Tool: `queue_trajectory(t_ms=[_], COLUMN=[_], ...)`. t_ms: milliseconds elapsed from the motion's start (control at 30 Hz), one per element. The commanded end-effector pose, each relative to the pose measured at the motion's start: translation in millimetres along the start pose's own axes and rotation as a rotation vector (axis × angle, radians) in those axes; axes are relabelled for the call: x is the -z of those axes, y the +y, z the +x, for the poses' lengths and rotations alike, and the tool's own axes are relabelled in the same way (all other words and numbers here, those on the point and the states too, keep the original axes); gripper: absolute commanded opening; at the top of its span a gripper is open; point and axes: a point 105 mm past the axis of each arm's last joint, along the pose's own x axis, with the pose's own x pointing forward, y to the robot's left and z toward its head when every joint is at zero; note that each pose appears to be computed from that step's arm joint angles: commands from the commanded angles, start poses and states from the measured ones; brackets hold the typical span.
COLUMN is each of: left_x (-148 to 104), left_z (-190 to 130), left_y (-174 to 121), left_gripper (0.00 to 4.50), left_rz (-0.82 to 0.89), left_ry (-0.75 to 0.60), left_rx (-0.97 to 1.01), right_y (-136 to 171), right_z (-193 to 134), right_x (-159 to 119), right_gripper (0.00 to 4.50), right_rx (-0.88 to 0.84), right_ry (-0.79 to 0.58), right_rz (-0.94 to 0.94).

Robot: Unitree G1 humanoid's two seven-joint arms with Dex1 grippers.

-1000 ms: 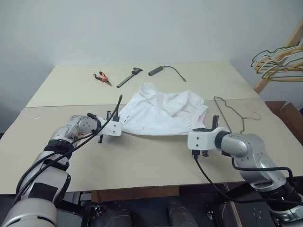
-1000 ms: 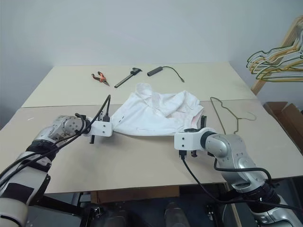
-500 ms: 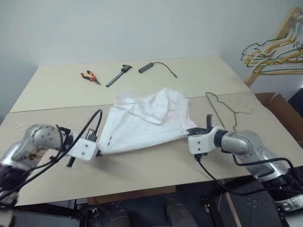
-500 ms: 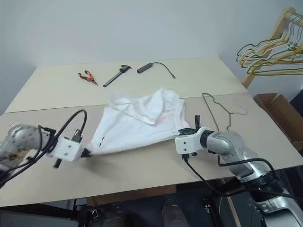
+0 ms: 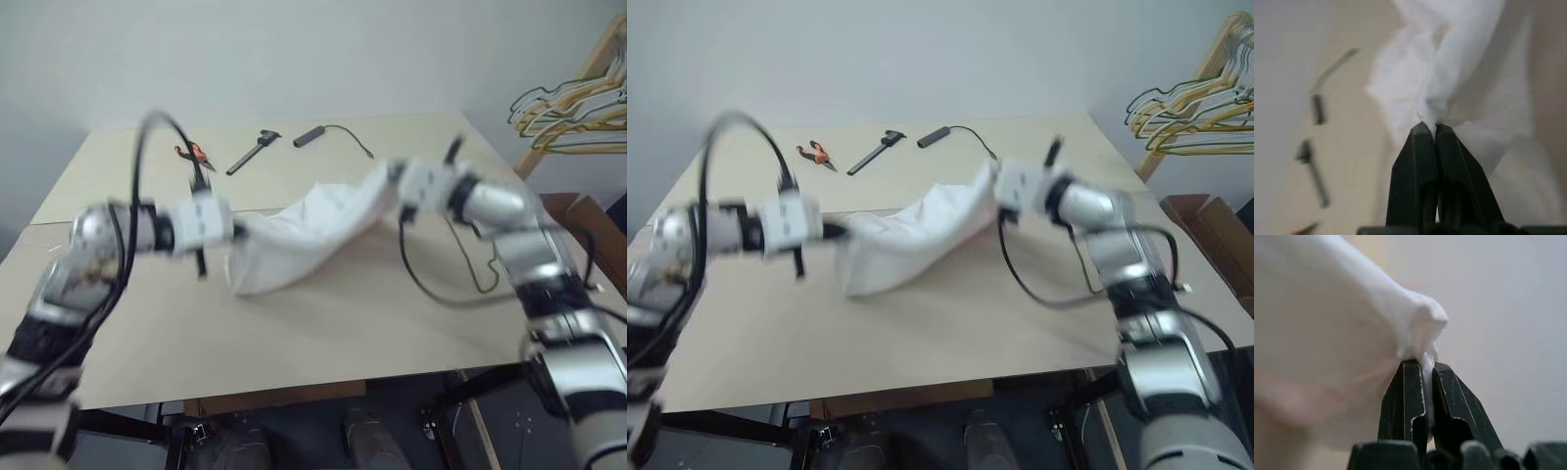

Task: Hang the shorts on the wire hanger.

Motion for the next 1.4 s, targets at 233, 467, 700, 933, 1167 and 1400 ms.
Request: queue_trajectory(t_ms=[233,467,700,933,1167,1400], left_x=[-75,-57,-20,-5,-23,-38], left_z=[-27,-4,-91,-163,-190,-190], left_y=[170,57,-78,-128,-156,-178], left_gripper=[0.02,0.02,0.02,0.02,0.02,0.02], left_rz=[0.272,0.212,-0.051,-0.142,-0.245,-0.286], left_ry=[-0.175,-0.453,-0.283,0.024,0.025,-0.04], left_rx=[-1.099,-0.414,0.543,1.02,1.143,1.136], right_y=[-118,-37,88,134,145,145], right_z=[1,-20,-94,-140,-158,-179], right_x=[-37,21,40,54,66,67], right_gripper=[0.0,0.0,0.0,0.0,0.0,0.0], right_rx=[0.799,0.436,-0.348,-0.724,-0.79,-0.799], right_ry=[-0.151,-0.094,-0.195,-0.183,-0.167,-0.15], right_rz=[0.088,0.024,-0.001,-0.11,-0.195,-0.172])
